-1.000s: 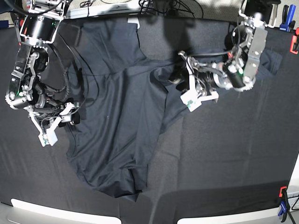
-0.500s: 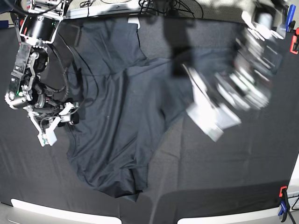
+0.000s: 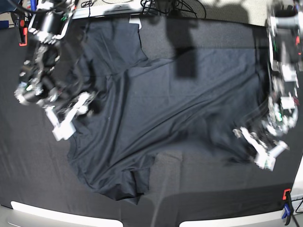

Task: Layout the t-shirt on the table in an organized manner, then fold the t-shirt properly
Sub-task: 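Pull the shirt side outward with the left gripper, away from the right gripper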

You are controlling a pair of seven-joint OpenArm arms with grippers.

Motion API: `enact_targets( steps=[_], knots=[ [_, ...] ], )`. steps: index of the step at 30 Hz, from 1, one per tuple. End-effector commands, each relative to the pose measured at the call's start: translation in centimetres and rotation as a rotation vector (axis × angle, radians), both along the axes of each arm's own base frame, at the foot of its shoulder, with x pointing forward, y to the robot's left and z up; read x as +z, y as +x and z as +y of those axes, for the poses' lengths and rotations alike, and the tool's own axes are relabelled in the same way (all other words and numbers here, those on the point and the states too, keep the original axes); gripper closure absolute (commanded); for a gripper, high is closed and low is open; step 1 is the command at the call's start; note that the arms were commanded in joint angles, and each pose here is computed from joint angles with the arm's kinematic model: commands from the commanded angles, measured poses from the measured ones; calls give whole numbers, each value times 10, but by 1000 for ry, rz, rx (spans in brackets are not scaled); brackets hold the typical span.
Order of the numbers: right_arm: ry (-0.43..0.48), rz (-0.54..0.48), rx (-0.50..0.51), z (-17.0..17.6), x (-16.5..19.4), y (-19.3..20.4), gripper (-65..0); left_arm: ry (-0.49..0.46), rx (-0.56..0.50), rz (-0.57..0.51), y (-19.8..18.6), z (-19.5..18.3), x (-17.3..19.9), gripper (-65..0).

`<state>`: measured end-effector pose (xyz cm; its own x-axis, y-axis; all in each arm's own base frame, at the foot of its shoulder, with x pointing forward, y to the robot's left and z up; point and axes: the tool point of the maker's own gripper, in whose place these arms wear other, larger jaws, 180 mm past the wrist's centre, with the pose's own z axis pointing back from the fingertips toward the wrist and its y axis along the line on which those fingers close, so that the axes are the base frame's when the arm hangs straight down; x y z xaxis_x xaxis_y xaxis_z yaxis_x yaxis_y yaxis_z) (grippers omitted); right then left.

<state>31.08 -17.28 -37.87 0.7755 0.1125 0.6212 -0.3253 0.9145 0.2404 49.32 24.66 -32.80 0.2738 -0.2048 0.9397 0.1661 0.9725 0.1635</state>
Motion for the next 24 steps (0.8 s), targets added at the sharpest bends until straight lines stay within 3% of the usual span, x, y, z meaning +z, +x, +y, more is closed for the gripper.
enact_targets(
  steps=[1,6,10,12,16,19,20,22,24],
  knots=[
    [4,-62,14,3,16,8,-290,-11,30,-101,23,12,38,0],
    [9,-100,33,21,26,-8,-290,-67,152,-141,60,46,62,0],
    [3,-143,42,33,39,-20,-290,-19,351,-153,63,89,69,0],
    [6,-157,43,37,42,-25,-290,8,401,-191,61,104,80,0],
    [12,-169,42,40,45,-26,-290,18,408,-215,61,112,88,0],
    [15,-175,41,40,46,-25,-290,-11,349,-205,63,101,85,0],
    [15,-175,41,40,46,-25,-290,-18,334,-203,64,97,85,-22],
    [15,-175,41,40,46,-25,-290,-22,332,-204,65,93,85,-139],
    [15,-175,41,40,46,-25,-290,-27,327,-200,67,89,84,-177]
  ],
)
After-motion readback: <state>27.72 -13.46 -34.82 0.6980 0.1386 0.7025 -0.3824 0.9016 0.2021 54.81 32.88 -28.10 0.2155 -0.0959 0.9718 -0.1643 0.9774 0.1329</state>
